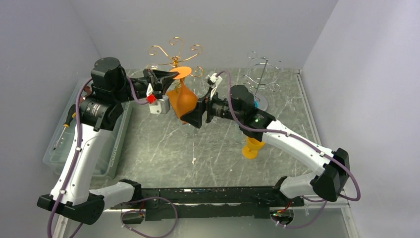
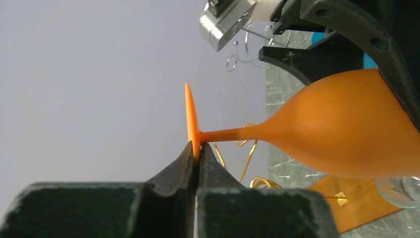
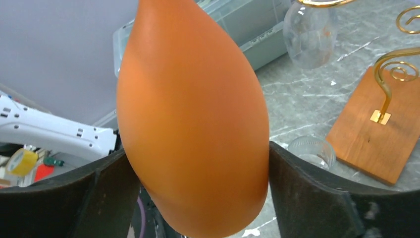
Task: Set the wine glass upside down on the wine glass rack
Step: Turn the wine glass upside down at the wine rack.
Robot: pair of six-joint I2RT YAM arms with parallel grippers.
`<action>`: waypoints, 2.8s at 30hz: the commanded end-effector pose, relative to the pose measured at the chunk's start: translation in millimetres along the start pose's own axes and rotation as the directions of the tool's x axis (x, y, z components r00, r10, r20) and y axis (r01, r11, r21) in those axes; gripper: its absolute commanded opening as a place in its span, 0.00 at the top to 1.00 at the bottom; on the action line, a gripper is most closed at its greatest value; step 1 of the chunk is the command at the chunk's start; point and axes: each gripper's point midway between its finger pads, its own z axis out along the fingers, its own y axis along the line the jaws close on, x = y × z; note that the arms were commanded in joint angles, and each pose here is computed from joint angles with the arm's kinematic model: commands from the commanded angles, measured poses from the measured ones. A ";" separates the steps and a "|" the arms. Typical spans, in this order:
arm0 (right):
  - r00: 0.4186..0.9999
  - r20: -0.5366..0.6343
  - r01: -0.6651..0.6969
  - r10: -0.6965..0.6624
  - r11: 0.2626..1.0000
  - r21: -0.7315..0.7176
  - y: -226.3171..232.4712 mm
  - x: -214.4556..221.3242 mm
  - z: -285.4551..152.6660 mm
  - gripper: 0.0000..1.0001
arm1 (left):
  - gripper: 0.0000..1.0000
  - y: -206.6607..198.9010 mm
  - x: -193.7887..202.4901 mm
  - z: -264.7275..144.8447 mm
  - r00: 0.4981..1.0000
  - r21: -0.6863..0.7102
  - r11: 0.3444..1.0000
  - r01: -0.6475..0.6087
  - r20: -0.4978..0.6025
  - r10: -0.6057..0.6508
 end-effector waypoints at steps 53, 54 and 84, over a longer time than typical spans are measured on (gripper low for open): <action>0.989 0.098 0.078 -0.111 0.952 0.295 -116.7 8.6 79.3 0.27 | 0.01 26.9 51.0 -56.6 0.732 -0.428 0.793 0.434 -0.345 -0.587; 0.989 0.096 0.079 -0.111 0.953 0.292 -116.4 9.0 81.0 0.27 | 0.00 26.5 51.6 -56.3 0.731 -0.427 0.793 0.435 -0.346 -0.588; 0.979 0.079 0.170 -0.190 0.964 0.205 -94.2 26.8 76.3 0.29 | 0.01 29.6 69.8 -52.6 0.709 -0.451 0.790 0.415 -0.385 -0.592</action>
